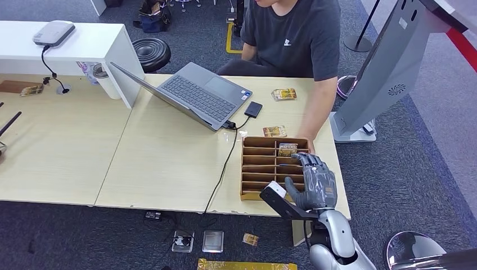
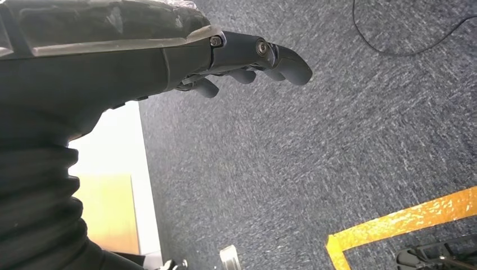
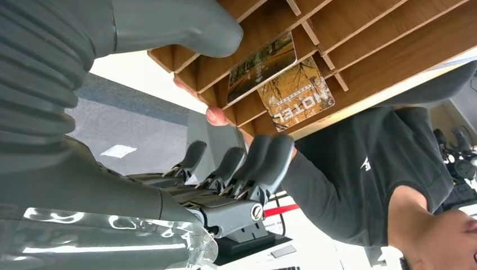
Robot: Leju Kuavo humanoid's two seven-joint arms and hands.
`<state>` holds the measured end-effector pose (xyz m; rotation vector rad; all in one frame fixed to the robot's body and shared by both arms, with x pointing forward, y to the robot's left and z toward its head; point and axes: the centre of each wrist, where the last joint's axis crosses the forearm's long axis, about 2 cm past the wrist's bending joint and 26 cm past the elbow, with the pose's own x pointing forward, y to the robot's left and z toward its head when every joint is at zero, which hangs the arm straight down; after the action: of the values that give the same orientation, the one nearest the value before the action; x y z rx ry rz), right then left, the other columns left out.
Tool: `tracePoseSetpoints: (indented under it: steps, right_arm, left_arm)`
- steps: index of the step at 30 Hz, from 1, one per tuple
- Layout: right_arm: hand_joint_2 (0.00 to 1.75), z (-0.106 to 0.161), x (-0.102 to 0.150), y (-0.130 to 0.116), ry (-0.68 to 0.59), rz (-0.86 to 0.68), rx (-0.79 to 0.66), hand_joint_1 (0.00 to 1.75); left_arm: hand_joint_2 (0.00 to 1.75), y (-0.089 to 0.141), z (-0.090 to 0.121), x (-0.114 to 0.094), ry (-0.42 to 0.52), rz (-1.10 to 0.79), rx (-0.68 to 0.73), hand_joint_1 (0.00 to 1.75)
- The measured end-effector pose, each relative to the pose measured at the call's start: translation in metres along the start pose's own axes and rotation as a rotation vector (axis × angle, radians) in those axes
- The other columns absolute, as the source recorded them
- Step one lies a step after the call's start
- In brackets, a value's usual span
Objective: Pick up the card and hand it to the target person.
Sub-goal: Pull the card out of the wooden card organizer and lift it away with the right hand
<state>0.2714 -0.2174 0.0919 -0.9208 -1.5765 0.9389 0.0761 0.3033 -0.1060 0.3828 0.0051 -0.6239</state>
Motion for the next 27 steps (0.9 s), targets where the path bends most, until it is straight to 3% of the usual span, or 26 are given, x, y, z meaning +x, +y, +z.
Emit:
tracePoseSetpoints:
  steps: [5, 24, 25, 27]
  right_arm:
    - [1.75, -0.002, -0.001, 0.000, -0.001, 0.003, 0.001, 0.61]
    - [1.75, -0.031, -0.013, 0.014, 0.012, 0.034, 0.033, 0.73]
    - [1.75, -0.032, -0.013, 0.015, 0.011, 0.033, 0.033, 0.82]
    - [1.75, -0.034, -0.013, 0.016, 0.011, 0.034, 0.035, 1.34]
  left_arm:
    - [1.75, 0.000, 0.000, 0.000, -0.004, -0.006, 0.001, 0.00]
    - [1.75, 0.000, 0.000, 0.001, -0.026, -0.032, -0.006, 0.00]
    - [1.75, 0.000, 0.000, 0.001, -0.027, -0.032, -0.006, 0.00]
    - [1.75, 0.000, 0.000, 0.001, -0.027, -0.032, -0.006, 0.00]
